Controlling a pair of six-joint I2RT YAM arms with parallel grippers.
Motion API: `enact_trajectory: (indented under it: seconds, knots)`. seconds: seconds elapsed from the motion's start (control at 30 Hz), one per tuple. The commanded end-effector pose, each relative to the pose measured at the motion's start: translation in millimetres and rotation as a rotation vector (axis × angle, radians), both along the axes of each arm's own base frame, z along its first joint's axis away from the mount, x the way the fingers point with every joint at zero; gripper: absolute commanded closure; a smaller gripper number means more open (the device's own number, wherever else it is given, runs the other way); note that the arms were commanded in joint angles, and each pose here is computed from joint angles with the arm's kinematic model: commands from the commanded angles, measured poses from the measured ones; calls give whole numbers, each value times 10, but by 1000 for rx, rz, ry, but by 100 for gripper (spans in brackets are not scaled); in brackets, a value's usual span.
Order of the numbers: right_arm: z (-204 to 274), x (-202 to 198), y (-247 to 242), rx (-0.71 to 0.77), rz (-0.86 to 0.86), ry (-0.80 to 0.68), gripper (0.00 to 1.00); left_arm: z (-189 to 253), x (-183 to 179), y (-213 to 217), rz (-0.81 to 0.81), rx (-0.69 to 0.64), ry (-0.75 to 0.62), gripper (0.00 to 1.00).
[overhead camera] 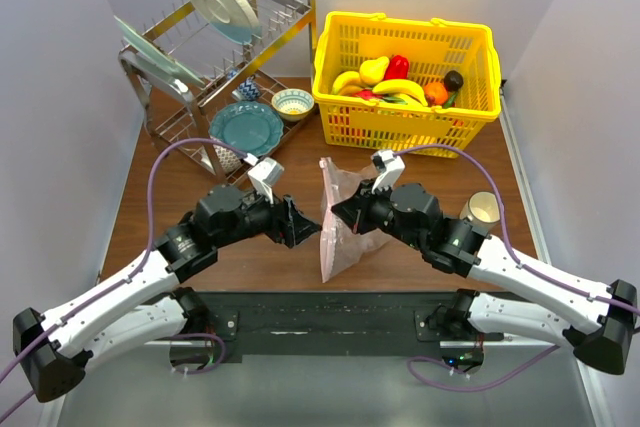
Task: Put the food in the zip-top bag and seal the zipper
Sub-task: Open the zipper of the food storage bag at the center of the board.
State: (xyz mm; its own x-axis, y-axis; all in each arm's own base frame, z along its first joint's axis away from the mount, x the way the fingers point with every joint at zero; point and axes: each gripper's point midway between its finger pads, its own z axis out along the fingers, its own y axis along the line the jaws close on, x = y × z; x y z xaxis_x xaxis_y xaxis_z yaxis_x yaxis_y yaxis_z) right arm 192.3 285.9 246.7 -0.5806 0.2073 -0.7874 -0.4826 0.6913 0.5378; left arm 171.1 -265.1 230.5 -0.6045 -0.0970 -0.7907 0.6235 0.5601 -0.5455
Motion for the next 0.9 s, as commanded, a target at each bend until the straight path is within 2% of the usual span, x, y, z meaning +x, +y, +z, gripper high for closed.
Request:
enact_trajectory:
  seconds: [0.0,0.07,0.1,0.13,0.23,0.37,0.43,0.5,0.57,0.67,0.77,0.8,0.87]
  knots:
    - [163,-6,47,56,21,-38,100,131,-89,-151,-76,-116,10,25]
    - [152,-8,54,54,24,-35,100,141,-121,-208,-102,-162,20,30]
    - [145,-9,53,52,24,-34,100,111,-130,-226,-110,-164,28,36]
    - [149,-10,55,54,25,-35,100,90,-135,-235,-115,-171,32,48]
    - [154,-13,49,61,23,-36,100,17,-128,-241,-114,-156,46,59]
    - [161,-17,57,63,26,-36,100,-20,-131,-251,-115,-152,55,58]
    - [142,-16,65,60,28,-32,100,-10,-130,-260,-115,-165,58,50]
    - [142,-22,72,64,31,-31,100,-12,-132,-271,-120,-171,61,48]
    - [141,-22,78,67,33,-29,99,-16,-145,-292,-130,-180,67,48]
    - [140,-31,81,72,35,-27,100,-15,-177,-335,-159,-207,77,55]
    - [160,-30,69,77,32,-31,100,-45,-184,-372,-174,-210,88,70]
    - [164,-29,70,79,32,-32,100,-68,-182,-376,-176,-205,90,84]
    - [163,-30,63,78,30,-32,99,-68,-170,-371,-170,-205,86,98]
